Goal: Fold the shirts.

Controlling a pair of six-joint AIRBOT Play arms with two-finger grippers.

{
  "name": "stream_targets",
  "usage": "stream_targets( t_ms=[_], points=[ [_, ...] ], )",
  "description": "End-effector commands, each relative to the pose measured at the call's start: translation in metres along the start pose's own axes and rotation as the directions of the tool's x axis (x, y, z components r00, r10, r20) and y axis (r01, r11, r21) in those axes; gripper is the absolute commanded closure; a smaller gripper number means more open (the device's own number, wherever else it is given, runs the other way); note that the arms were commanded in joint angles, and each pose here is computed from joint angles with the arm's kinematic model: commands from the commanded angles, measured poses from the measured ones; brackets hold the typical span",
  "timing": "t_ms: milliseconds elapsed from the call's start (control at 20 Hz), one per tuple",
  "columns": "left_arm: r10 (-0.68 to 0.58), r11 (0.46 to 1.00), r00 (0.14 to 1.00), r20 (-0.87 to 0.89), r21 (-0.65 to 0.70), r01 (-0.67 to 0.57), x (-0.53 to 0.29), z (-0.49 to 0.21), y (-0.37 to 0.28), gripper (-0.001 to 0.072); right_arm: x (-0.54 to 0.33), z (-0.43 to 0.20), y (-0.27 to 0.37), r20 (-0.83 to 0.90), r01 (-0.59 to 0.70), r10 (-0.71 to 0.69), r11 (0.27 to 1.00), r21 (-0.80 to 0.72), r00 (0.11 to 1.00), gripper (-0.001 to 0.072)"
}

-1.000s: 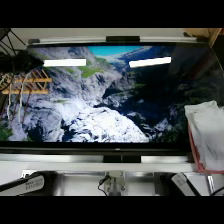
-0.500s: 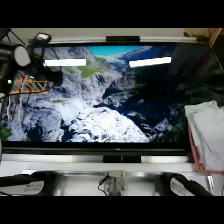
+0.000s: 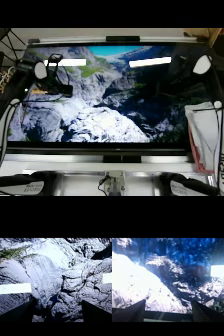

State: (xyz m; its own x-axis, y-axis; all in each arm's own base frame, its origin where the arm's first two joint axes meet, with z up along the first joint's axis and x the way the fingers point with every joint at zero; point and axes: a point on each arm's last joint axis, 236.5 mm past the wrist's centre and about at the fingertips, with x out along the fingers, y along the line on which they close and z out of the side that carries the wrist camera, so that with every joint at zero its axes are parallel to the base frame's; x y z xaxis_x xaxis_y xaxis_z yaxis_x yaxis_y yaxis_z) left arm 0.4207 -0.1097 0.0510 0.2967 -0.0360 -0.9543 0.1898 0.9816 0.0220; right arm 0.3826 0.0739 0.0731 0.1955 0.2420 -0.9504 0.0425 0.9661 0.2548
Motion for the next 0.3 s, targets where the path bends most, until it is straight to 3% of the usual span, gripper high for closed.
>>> stream_targets(
  t_ms=[0, 250],
  points=[
    [-0.028, 1.000, 1.000, 0.009, -0.004, 0.028, 0.0014, 0.0013, -0.0066, -0.0013, 0.0031, -0.0039, 0.0065, -0.022, -0.018, 0.018, 1.000, -0.004, 1.000, 0.0049],
    [-0.024, 1.000, 1.000, 0.010, 0.005, 0.024, -0.0002, 0.0009, -0.0055, -0.0013, 0.0031, -0.0039, 0.0065, -0.022, -0.018, 0.018, 1.000, -0.004, 1.000, 0.0049]
  ],
)
